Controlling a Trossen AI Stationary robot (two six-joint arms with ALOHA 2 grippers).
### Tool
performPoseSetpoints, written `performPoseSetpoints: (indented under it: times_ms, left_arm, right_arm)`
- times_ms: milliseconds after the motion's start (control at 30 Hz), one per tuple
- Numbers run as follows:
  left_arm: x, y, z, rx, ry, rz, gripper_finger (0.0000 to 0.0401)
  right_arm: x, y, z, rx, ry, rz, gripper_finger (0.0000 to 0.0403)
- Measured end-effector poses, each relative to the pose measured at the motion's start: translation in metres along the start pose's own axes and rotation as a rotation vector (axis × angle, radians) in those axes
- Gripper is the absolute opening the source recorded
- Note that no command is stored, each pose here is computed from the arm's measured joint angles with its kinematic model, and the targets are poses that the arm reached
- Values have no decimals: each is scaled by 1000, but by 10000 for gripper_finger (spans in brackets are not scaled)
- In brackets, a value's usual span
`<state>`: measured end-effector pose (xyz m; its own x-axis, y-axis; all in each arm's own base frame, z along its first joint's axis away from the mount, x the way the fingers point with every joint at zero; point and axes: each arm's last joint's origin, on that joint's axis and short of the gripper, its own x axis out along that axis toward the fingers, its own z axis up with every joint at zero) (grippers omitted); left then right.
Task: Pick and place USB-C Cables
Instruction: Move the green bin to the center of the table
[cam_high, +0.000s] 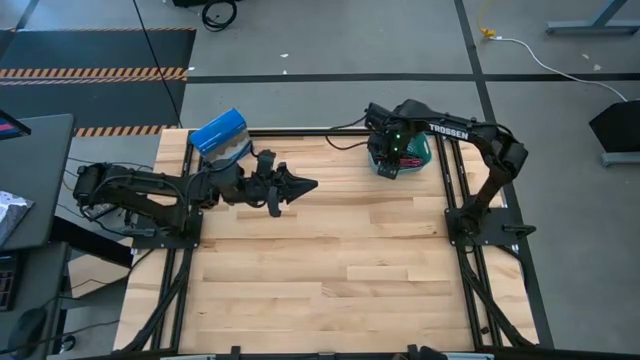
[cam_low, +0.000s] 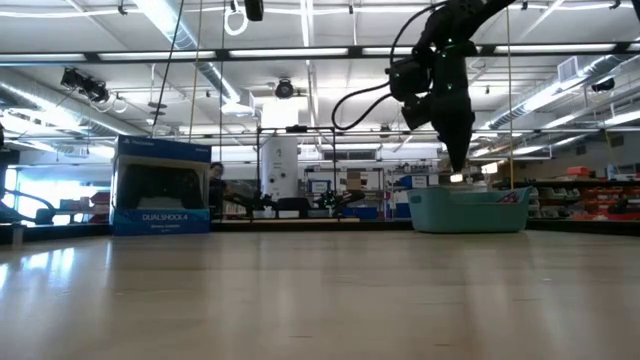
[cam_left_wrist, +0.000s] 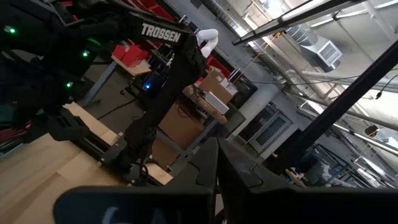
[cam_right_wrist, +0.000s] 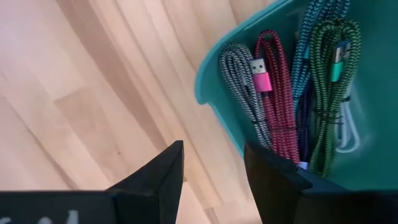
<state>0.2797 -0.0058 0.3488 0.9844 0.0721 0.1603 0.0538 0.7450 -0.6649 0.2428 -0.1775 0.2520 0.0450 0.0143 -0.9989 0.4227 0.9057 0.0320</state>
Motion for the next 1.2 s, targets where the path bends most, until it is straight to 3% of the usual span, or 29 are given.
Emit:
performPoseSetpoints:
  times_ms: [200,433,567,800,1000,1200]
  left_arm:
    - [0,0,1,63,-3,1,16]
    - [0,0,1,360,-4,1,16]
    - [0,0,0,442,-4,-1,16]
    - [0,0,0,445,-4,-1,16]
    - [0,-2,-1,439,1,-9,16]
    - [0,-3,-5,443,22,-10,16]
  right_arm:
    - [-1,3,-2,37,9,53,174]
    - [2,5,3,3,-44,56,174]
    - [2,7,4,-27,-46,53,174]
    - [2,13,2,-53,-20,62,175]
    - [2,1,2,-110,-13,-82,174]
    - [8,-7,4,-44,-88,34,174]
